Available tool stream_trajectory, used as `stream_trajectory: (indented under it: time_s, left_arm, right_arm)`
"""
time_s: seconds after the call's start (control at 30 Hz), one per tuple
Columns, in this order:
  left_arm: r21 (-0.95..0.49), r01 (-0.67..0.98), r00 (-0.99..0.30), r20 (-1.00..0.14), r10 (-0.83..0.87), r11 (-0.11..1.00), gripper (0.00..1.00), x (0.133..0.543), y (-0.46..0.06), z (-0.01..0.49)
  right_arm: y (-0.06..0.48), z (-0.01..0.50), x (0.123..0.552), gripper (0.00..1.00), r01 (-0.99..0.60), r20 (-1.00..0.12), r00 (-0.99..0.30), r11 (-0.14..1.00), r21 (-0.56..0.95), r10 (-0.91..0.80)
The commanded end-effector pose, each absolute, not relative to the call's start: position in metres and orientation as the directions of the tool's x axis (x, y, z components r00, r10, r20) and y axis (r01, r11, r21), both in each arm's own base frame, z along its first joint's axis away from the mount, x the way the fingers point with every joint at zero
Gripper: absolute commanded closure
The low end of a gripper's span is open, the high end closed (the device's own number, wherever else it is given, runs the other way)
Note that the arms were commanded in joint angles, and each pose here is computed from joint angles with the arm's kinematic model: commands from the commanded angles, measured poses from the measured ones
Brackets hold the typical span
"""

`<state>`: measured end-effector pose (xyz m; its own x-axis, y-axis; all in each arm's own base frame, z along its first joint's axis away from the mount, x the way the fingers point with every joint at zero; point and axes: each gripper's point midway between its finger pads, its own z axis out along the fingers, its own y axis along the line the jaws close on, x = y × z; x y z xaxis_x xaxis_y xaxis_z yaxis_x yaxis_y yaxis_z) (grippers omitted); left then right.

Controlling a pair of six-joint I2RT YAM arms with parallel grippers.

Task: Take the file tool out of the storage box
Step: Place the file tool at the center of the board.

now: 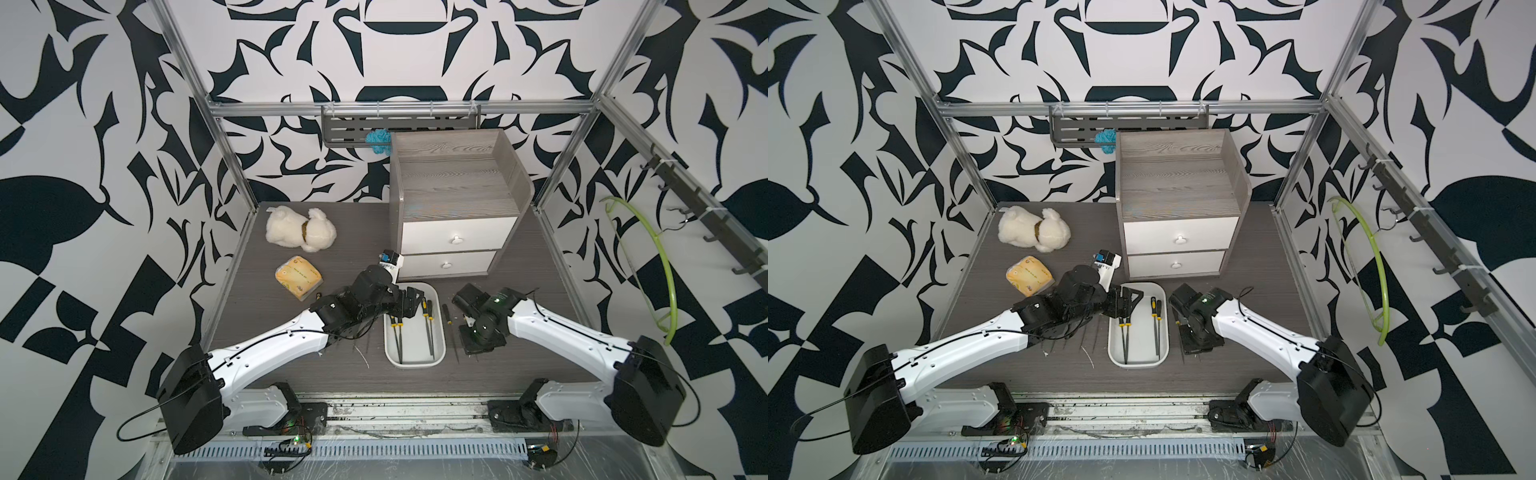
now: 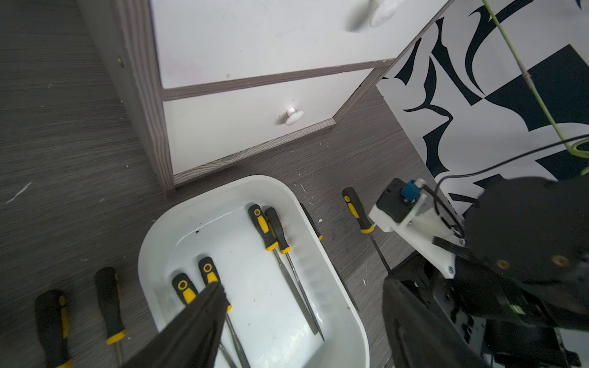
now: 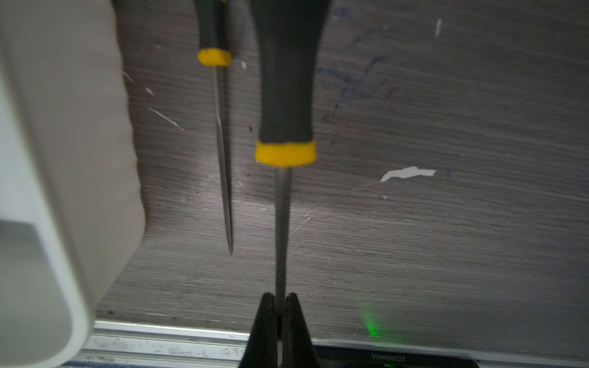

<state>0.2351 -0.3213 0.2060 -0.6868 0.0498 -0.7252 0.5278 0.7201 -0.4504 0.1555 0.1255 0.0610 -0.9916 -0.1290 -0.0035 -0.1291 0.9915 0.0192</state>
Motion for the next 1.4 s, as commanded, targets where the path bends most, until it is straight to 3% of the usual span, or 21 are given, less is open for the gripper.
stream_trajectory:
  time_s: [0.0, 0.47, 0.87, 1.13, 1.37]
  left_arm:
    - [-0.46, 0.551, -0.698, -0.712, 0.082, 0.697, 0.18, 0.229, -0.328, 0.208]
    - [-0.479, 0.542, -0.726, -0.68, 0.098, 0.691, 0.17, 0.228, -0.337, 0.194]
    - [-0.479, 0.531, -0.75, -0.649, 0.125, 0.699, 0.17, 0.227, -0.343, 0.182]
    - [-0.465, 0.52, -0.764, -0.628, 0.148, 0.716, 0.17, 0.228, -0.345, 0.173]
    - [-0.439, 0.491, -0.794, -0.581, 0.18, 0.752, 0.18, 0.233, -0.348, 0.154]
  right_arm:
    - [0.134, 0.056, 0.153, 1.0, -0.161, 0.097, -0.98, 0.982, 0.1, -0.171]
    - [0.128, 0.018, 0.177, 1.0, -0.156, 0.169, -0.973, 0.987, 0.025, -0.158]
    - [0.111, 0.011, 0.184, 1.0, -0.132, 0.153, -0.981, 0.99, -0.048, -0.124]
    - [0.11, 0.013, 0.184, 0.85, -0.129, 0.142, -0.982, 0.99, -0.049, -0.121]
    - [0.113, 0.019, 0.188, 0.79, -0.132, 0.113, -0.985, 0.991, -0.035, -0.128]
